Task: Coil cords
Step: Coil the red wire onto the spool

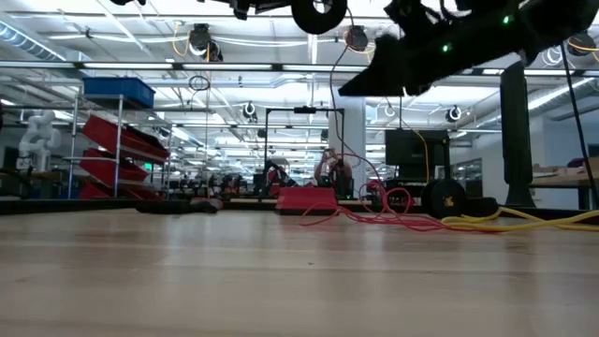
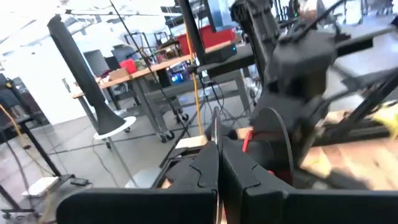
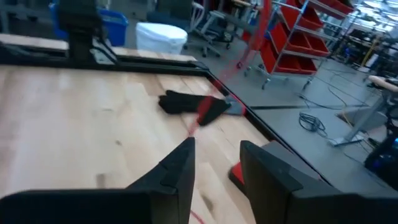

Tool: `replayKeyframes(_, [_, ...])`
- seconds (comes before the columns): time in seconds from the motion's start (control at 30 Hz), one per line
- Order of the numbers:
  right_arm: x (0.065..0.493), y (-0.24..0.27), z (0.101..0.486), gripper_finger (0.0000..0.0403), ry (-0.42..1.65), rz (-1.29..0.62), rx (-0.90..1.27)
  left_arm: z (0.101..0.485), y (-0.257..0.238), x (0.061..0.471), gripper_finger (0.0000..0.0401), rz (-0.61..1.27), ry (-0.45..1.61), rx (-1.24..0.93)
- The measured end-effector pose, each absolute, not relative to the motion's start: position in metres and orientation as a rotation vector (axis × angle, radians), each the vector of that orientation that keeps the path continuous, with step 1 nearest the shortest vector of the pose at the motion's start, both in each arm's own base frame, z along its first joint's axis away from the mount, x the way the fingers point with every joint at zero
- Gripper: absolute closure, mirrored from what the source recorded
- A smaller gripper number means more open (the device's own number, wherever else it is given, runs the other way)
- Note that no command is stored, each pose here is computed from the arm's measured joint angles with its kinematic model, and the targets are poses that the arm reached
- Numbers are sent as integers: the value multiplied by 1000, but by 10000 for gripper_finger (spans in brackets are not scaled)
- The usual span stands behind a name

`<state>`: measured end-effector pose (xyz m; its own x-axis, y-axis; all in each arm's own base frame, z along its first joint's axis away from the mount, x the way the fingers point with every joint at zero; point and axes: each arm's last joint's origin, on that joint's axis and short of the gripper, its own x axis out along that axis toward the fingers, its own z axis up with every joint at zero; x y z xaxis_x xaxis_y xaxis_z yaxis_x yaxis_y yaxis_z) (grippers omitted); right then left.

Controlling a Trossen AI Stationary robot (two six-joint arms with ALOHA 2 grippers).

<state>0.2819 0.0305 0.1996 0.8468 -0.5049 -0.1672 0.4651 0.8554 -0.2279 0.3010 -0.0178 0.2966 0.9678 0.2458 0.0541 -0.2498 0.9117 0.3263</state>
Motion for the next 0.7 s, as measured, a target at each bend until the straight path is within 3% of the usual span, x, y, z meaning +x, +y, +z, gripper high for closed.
replayKeyframes(0.7, [294,17,187,312,173,-496,-166,297,-15,302,401,221,-28,292])
